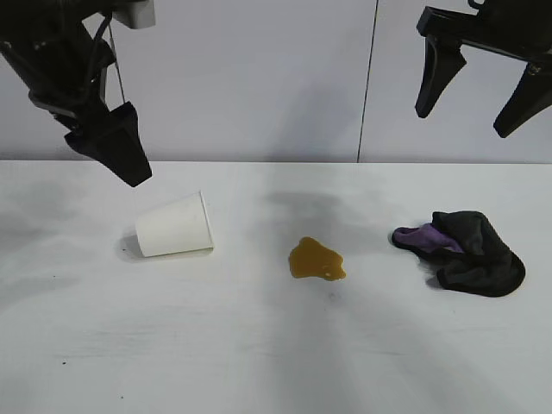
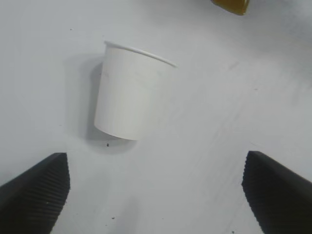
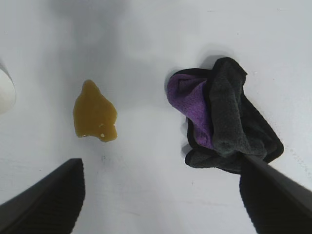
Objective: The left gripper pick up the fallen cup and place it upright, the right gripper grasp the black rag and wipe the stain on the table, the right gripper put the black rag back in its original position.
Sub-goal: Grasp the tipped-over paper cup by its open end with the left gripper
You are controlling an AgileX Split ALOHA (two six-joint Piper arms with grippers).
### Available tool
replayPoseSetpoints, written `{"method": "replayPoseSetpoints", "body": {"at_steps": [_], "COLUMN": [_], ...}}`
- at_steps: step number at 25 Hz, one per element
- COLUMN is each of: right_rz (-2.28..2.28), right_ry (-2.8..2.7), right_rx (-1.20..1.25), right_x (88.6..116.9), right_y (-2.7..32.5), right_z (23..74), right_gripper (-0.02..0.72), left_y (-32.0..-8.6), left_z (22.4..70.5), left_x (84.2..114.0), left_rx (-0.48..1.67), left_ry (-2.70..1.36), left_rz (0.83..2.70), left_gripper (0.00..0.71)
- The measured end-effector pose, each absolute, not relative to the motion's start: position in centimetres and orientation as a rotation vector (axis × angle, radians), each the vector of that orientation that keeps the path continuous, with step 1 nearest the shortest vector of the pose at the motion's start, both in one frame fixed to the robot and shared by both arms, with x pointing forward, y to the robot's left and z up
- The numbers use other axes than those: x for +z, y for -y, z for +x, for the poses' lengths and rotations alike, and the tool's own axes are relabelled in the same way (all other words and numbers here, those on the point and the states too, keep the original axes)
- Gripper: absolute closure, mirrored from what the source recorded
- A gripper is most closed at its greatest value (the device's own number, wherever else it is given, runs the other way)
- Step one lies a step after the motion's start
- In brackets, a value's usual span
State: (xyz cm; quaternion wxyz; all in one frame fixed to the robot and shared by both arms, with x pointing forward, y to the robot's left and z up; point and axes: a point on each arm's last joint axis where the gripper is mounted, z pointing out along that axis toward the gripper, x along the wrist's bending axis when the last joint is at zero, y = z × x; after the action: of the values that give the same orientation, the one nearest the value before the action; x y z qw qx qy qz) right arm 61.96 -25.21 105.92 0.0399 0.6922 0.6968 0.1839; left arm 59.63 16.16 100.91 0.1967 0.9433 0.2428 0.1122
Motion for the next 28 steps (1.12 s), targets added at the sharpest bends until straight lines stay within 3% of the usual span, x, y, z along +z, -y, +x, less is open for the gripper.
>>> {"method": "replayPoseSetpoints", "body": {"at_steps": [6,16,28], "right_rz": [2.121,2.125,2.136], "right_ry": [-2.135,-2.140,-2.157], "right_rx": [0.564,0.557,0.534], "right_x": [105.9,105.9,105.8], "right_y": [25.2,25.2,25.2], "right_z": [62.0,61.9,61.7], "right_gripper": [0.104,0.104,0.104], "left_y": [-15.3,-11.9,-11.3], "left_z": [61.2,61.8,62.9], "left_x": [97.6,95.5,93.1], "left_rx": [0.348,0.349,0.298], "left_ry": [-0.653,-0.555,-0.533], "left_rz": [2.670,2.687,2.725], "left_gripper": [0.016,0.016,0.016]}}
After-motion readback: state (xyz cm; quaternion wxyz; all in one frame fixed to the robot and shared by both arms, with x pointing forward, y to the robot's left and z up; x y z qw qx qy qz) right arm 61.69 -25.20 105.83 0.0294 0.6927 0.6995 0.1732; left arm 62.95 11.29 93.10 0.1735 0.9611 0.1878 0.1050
